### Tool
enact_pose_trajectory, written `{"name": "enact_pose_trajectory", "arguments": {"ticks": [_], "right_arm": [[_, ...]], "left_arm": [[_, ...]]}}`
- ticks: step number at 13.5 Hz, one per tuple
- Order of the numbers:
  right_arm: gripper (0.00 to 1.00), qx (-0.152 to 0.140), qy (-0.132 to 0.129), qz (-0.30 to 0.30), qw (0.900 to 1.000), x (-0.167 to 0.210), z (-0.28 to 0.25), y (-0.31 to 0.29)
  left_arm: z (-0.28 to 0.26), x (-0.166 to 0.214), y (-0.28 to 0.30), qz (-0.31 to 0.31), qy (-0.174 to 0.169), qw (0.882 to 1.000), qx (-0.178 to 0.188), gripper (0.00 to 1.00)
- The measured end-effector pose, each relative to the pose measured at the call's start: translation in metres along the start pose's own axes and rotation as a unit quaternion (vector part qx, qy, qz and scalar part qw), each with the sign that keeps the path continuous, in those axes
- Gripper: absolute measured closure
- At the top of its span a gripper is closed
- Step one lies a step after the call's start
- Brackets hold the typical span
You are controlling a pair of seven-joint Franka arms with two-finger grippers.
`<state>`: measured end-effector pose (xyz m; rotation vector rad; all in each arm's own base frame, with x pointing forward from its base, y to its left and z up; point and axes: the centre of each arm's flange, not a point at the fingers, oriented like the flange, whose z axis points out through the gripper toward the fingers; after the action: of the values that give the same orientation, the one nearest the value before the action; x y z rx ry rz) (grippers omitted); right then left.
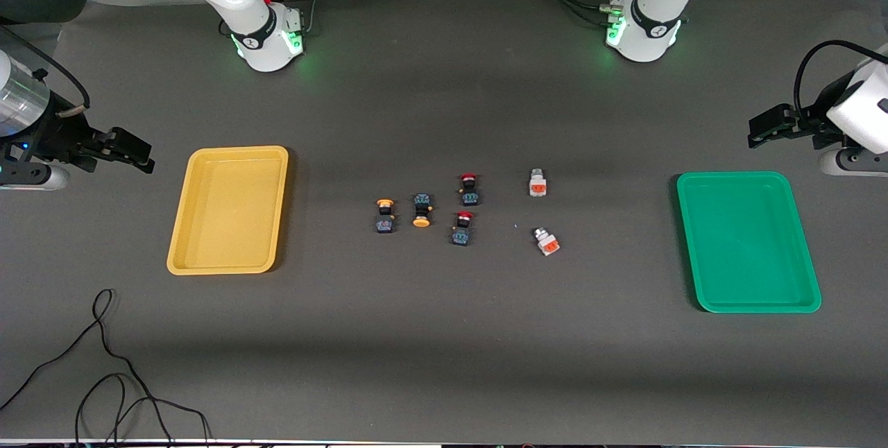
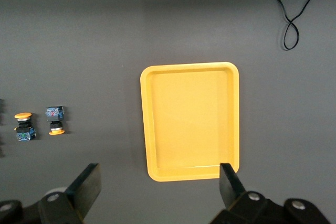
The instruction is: Place green and yellow buttons in trays
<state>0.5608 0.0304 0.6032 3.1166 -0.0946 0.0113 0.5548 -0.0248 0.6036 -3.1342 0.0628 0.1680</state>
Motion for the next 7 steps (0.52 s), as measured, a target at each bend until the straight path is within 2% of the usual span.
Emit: {"name": "enact_pose_trajectory", "arguments": {"ticks": [7], "right_arm": [[0.00, 0.000, -0.001, -0.003, 1.000, 0.0003, 0.0013, -0.0031]], "left_arm": [[0.0012, 0.0008, 0.0027, -0.004, 0.001, 1.000, -0.001, 0.00]]}}
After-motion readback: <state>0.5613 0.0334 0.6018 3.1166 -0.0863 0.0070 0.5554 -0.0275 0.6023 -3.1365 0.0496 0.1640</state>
